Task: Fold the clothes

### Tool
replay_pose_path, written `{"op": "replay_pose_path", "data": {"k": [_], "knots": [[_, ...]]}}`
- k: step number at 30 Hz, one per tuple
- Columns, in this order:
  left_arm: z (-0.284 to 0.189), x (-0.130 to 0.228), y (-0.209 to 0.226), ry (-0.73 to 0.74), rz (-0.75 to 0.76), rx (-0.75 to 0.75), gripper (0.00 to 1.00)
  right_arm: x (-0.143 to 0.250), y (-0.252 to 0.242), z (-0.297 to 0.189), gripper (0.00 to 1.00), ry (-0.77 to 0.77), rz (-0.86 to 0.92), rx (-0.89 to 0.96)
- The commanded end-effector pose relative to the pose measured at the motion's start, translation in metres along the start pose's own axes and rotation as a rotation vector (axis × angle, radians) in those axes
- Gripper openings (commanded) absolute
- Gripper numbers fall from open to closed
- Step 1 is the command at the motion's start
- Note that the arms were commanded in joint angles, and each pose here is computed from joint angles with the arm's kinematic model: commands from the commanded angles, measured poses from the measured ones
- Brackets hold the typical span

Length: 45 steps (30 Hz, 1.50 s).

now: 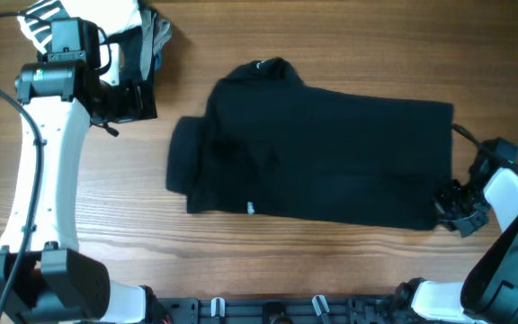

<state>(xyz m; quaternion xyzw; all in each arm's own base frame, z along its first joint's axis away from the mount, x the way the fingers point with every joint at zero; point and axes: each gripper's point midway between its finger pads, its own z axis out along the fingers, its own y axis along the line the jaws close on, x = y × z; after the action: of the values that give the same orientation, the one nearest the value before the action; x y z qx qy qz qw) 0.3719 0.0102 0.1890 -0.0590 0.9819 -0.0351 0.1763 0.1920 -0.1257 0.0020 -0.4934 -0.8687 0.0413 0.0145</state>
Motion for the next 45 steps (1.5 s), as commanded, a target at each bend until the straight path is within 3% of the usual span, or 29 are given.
{"op": "replay_pose_path", "data": {"k": [1, 2, 3, 7, 10, 13, 17, 19, 23, 24, 26, 28, 36, 37, 39, 40, 43, 44, 45], "knots": [[0.014, -0.003, -0.024, 0.029, -0.001, 0.142, 0.99, -0.035, 0.008, -0.019, 0.34, -0.104, -0.025, -0.005], [0.019, 0.004, -0.027, 0.071, -0.005, 0.157, 0.99, -0.040, 0.022, -0.028, 0.49, -0.106, -0.083, -0.072], [0.023, 0.018, -0.034, 0.139, -0.012, 0.190, 0.98, -0.045, 0.034, -0.038, 0.56, -0.108, -0.123, -0.128], [0.025, 0.066, -0.044, 0.368, -0.053, 0.240, 0.93, -0.049, 0.065, -0.075, 0.59, -0.078, -0.146, -0.296], [0.029, 0.107, -0.065, 0.527, -0.123, 0.376, 0.86, -0.043, 0.076, -0.082, 0.60, -0.044, -0.153, -0.364], [0.048, 0.153, -0.068, 0.663, -0.183, 0.379, 0.83, -0.041, 0.079, -0.083, 0.61, -0.033, -0.156, -0.384], [0.096, 0.200, -0.068, 0.706, -0.347, 0.370, 0.83, -0.039, 0.080, -0.084, 0.61, -0.026, -0.157, -0.394], [0.110, 0.208, -0.079, 0.678, -0.368, 0.459, 0.82, -0.039, 0.081, -0.084, 0.61, -0.026, -0.157, -0.395], [0.128, 0.212, -0.076, 0.622, -0.373, 0.456, 0.73, -0.040, 0.081, -0.084, 0.61, -0.028, -0.159, -0.395], [0.132, 0.210, -0.074, 0.607, -0.384, 0.443, 0.66, -0.040, 0.081, -0.084, 0.61, -0.031, -0.160, -0.396], [0.133, 0.210, -0.073, 0.606, -0.391, 0.434, 0.27, -0.040, 0.081, -0.084, 0.62, -0.031, -0.161, -0.396], [0.131, 0.218, -0.069, 0.638, -0.397, 0.399, 0.04, -0.040, 0.081, -0.084, 0.62, -0.031, -0.162, -0.396], [0.122, 0.228, -0.006, 0.691, -0.656, 0.230, 0.04, -0.042, 0.080, -0.084, 0.62, -0.043, -0.191, -0.390], [0.122, 0.226, -0.001, 0.682, -0.678, 0.234, 0.11, -0.042, 0.080, -0.084, 0.62, -0.045, -0.199, -0.391], [0.119, 0.213, -0.006, 0.652, -0.666, 0.313, 0.40, -0.042, 0.081, -0.084, 0.62, -0.053, -0.220, -0.392], [0.114, 0.202, -0.012, 0.635, -0.645, 0.369, 0.46, -0.043, 0.081, -0.084, 0.62, -0.055, -0.222, -0.392], [0.088, 0.163, -0.012, 0.590, -0.561, 0.404, 0.58, -0.053, 0.088, -0.097, 0.62, -0.102, -0.255, -0.421], [0.059, 0.119, -0.011, 0.489, -0.462, 0.422, 0.59, -0.059, 0.102, -0.123, 0.62, -0.157, -0.335, -0.507], [0.049, 0.100, -0.012, 0.432, -0.420, 0.426, 0.59, -0.060, 0.111, -0.139, 0.62, -0.183, -0.380, -0.570]]}}
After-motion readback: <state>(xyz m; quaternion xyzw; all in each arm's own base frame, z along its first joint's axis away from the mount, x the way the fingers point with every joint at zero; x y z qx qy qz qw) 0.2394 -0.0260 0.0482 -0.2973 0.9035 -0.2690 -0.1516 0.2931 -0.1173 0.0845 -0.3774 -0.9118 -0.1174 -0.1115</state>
